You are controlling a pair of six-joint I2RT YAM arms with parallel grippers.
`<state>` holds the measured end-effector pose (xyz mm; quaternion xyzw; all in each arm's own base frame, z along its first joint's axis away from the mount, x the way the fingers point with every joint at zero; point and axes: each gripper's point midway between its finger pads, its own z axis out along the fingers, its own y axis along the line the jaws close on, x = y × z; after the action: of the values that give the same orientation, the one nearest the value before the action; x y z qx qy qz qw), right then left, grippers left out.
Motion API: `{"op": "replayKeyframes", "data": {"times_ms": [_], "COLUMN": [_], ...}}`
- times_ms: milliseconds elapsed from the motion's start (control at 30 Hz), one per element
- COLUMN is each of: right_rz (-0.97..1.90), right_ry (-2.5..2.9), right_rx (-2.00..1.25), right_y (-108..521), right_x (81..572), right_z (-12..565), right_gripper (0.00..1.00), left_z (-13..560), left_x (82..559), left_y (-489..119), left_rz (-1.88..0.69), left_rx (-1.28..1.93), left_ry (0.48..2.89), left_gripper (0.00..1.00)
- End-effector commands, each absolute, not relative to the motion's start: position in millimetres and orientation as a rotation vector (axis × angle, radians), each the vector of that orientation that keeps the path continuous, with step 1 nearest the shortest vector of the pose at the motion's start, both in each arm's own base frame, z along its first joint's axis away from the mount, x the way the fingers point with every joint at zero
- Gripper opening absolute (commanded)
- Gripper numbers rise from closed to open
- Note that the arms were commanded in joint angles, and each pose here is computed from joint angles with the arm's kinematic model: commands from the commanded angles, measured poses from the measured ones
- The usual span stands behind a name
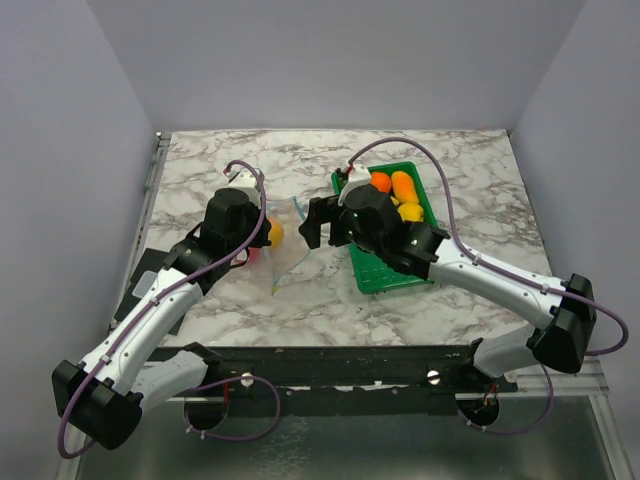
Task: Place the food in the zip-top bag and seal the zipper
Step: Place the fake fruit in the zipper food storage bag, then pick up the fake fruit from the bin.
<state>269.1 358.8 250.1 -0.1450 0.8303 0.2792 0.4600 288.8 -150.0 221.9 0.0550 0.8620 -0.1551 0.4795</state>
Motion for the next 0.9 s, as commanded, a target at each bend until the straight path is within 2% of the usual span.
{"op": "replayKeyframes", "data": {"times_ms": [0, 467, 867], "right_rz": [0.568, 0.139, -0.071], "right_ry": [1.990, 2.027, 2.201], "right_rx": [-0.189, 0.042, 0.156], "right_y": [326, 231, 163], "right_x": [281, 285, 287], "right_z": [264, 239, 174], "right_gripper": [0.94, 0.89, 0.93], "left_z": [224, 222, 221], "left_x": [291, 291, 291], "left_y": [-149, -150, -151], "left_rz": [-0.378, -0.381, -0.384], "left_rx": [0.138, 0.143, 0.145], "left_ry": [2.082, 2.089, 2.092], "left_gripper": [0.00, 0.00, 0.00]}}
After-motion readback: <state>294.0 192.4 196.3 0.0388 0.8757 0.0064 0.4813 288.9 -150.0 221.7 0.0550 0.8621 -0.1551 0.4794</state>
